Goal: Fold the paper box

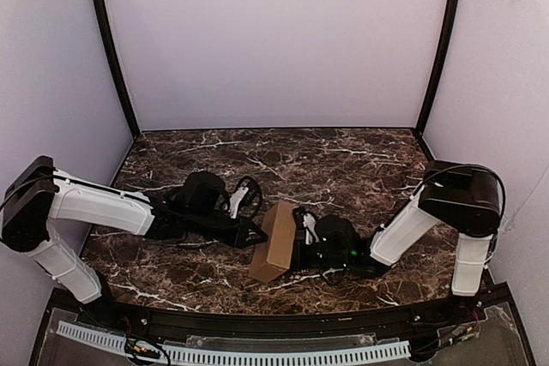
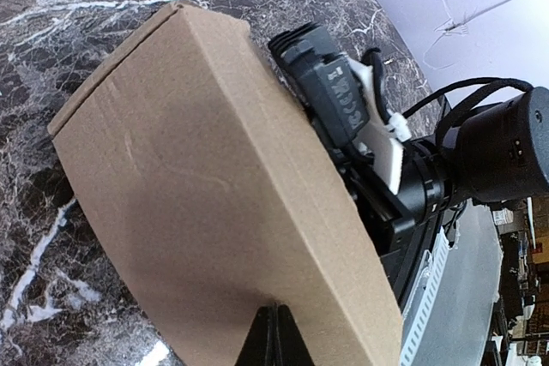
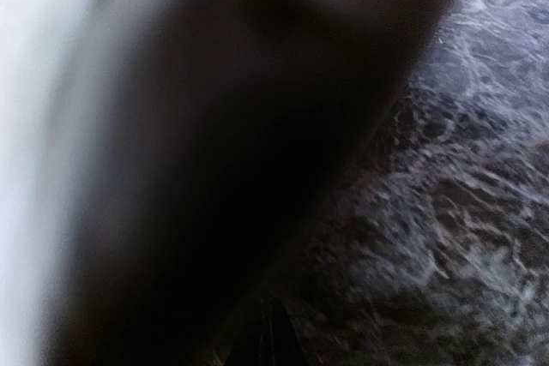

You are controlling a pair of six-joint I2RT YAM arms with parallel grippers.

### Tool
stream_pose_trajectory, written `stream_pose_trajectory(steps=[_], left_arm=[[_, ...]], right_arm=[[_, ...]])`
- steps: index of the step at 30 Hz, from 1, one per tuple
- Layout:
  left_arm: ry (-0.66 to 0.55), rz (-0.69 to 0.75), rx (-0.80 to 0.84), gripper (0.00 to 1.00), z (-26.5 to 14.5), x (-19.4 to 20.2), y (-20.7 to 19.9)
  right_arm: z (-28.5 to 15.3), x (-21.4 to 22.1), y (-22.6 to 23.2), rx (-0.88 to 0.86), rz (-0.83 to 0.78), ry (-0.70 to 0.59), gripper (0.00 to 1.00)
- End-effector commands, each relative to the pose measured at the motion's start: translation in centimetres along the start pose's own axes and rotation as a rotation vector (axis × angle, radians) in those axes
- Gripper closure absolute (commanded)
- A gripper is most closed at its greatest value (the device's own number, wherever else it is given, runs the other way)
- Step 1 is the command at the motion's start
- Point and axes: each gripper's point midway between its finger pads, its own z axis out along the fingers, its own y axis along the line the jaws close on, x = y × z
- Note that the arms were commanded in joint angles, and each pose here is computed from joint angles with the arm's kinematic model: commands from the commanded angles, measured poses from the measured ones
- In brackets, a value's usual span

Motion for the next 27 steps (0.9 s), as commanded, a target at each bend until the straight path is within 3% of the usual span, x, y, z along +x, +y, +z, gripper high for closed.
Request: stream_pose_trajectory(steps=[1, 15, 17, 21, 24, 27], left_arm=[[0.060, -0.016, -0.012, 0.99, 0.9, 1.3, 0.5], [0.038, 0.036, -0.117, 1.00, 0.5, -0.1, 1.8], [0.026, 0.040, -0.134, 0.99, 0.1, -0.8, 2.0], [-0.009, 0.056, -0.189, 0.96, -1.1, -2.5, 2.6], [-0.004, 0.076, -0.256, 0.79, -2.4, -3.1, 3.2], [-0.045, 0.097, -0.346, 0.59, -4.1, -5.0, 3.9]], right_arm=[[-1.9, 2.1, -3.7, 0.118, -0.008, 0.069, 1.00], [-7.5, -1.2, -7.2, 0.418, -0.143, 0.028, 1.00], [-8.2, -2.2, -7.2, 0.448, -0.172, 0.014, 0.95], [-9.8, -4.4, -7.1, 0.500, -0.232, -0.037, 0.72], [-10.8, -6.2, -7.1, 0.527, -0.262, -0.070, 0.53], [-11.8, -8.3, -7.0, 0.546, -0.277, -0.093, 0.26]])
